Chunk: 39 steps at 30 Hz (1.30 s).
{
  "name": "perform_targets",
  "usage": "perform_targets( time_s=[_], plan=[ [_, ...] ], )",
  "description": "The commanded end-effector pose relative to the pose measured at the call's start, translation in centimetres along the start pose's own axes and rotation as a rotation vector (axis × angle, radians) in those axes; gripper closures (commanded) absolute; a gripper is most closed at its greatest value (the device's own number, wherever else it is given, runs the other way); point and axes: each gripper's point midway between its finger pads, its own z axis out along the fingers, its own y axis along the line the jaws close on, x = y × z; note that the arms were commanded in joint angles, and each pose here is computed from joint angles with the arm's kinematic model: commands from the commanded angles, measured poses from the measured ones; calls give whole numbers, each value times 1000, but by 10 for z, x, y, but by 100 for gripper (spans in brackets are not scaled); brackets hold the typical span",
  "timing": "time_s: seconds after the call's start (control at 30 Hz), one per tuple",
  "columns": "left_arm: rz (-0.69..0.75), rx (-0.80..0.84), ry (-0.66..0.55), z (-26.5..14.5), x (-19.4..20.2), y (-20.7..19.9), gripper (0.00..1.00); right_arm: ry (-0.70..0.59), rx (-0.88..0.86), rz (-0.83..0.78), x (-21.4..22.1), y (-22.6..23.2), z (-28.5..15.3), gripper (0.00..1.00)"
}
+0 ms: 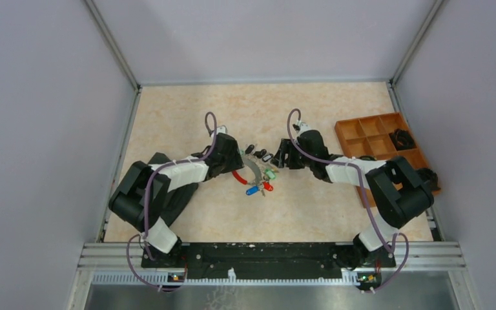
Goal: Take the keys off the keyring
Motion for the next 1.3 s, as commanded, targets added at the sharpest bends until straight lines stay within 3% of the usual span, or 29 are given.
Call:
perform_targets(
  time_s=[0.0, 0.23, 0.43, 0.6, 0.87, 1.27],
  plan=[
    [119, -3, 6, 16, 6, -10, 36, -87, -26, 22, -17, 15, 3, 37],
    [321, 36, 22, 37, 21, -48, 38, -126, 56, 106, 11, -11, -20, 37],
    [410, 188, 31, 35, 41, -92, 42, -165, 73, 133, 21, -18, -47, 37],
    [379, 223, 15, 12, 35, -99, 37, -172, 97, 100, 19, -21, -54, 34],
    [258, 139, 79, -11, 33, -64, 31, -149, 57, 146, 32, -15, -71, 34],
    [167, 164, 105, 9, 38, -69, 45, -158, 63, 277, 49, -22, -72, 33]
  ],
)
